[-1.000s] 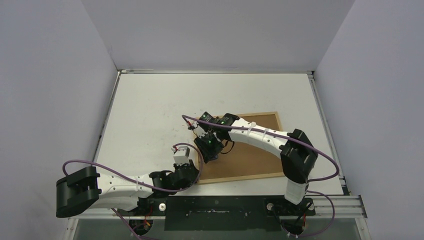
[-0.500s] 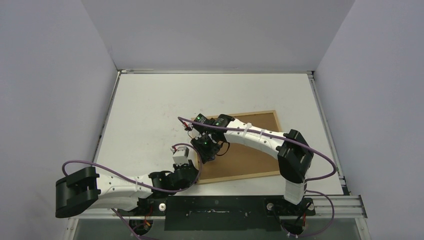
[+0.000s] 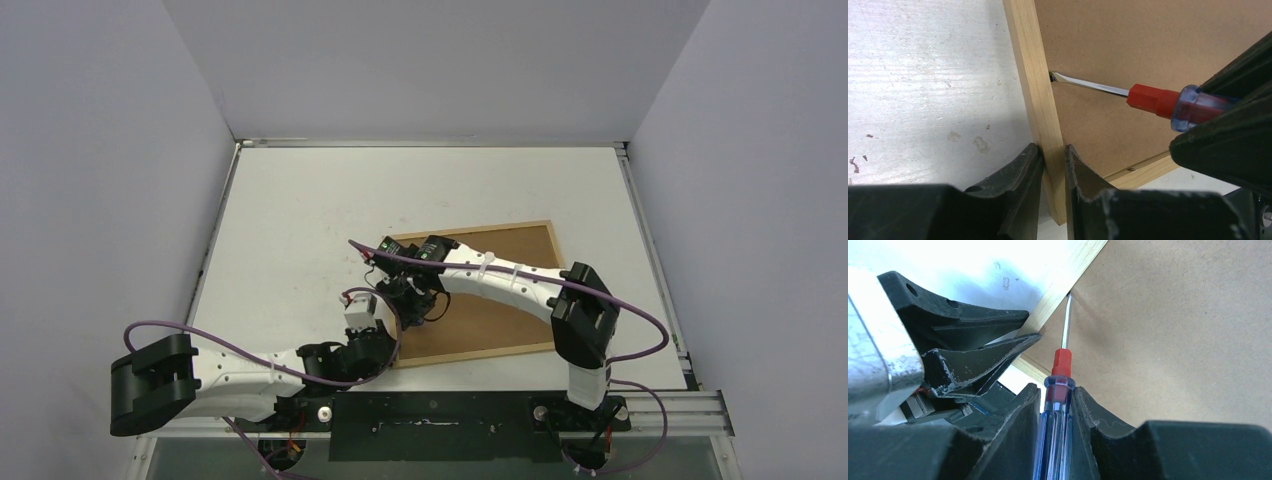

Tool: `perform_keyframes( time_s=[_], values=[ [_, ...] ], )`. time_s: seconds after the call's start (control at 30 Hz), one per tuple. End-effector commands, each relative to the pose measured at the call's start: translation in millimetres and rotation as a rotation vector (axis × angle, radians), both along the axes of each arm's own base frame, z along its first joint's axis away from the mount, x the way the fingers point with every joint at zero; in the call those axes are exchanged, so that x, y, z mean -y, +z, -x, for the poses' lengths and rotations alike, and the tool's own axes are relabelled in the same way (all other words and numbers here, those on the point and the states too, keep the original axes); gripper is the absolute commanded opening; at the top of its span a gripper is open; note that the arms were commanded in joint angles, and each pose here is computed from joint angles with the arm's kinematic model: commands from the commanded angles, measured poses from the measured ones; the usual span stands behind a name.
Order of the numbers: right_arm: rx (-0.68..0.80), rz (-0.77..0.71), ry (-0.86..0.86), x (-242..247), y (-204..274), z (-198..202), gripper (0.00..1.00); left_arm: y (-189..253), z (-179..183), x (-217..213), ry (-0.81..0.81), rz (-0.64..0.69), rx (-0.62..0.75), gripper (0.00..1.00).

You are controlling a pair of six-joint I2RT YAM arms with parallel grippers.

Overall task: Take the photo out of the frame
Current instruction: Release the photo frame item from the photo frame.

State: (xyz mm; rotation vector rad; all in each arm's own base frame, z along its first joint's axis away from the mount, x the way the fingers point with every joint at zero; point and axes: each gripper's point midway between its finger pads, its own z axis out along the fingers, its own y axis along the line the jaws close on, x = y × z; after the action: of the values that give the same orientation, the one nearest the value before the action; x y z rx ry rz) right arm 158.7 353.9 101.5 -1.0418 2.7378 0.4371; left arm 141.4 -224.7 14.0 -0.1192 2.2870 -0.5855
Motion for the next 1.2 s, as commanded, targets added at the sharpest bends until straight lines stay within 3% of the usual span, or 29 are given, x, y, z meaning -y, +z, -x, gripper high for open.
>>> perform_keyframes(
  time_s=[0.0,0.43,0.7,0.93,1.17],
  values=[
    [0.044,-0.408,0.109,-111.1,58.9,14.0,0.0,-55.1,39.3,-46.3,-0.074,-0.213,-0.179,0.0],
    [0.08,-0.413,0.069,-109.8,62.9,8.1,0.0,-55.6,39.6,-47.2,-0.072,-0.216,-0.18,0.0],
    [0.068,-0.441,-0.039,-59.3,62.8,-22.7,0.0,-52.0,38.6,-48.5,-0.055,-0.204,-0.177,0.0],
    [0.006,-0.515,-0.025,-26.1,57.7,-19.2,0.0,-48.5,37.8,-51.5,-0.032,-0.191,-0.175,0.0],
    [0.012,-0.478,-0.081,-4.4,41.9,-29.7,0.0,-46.1,37.9,-53.4,-0.017,-0.196,-0.182,0.0]
  ],
)
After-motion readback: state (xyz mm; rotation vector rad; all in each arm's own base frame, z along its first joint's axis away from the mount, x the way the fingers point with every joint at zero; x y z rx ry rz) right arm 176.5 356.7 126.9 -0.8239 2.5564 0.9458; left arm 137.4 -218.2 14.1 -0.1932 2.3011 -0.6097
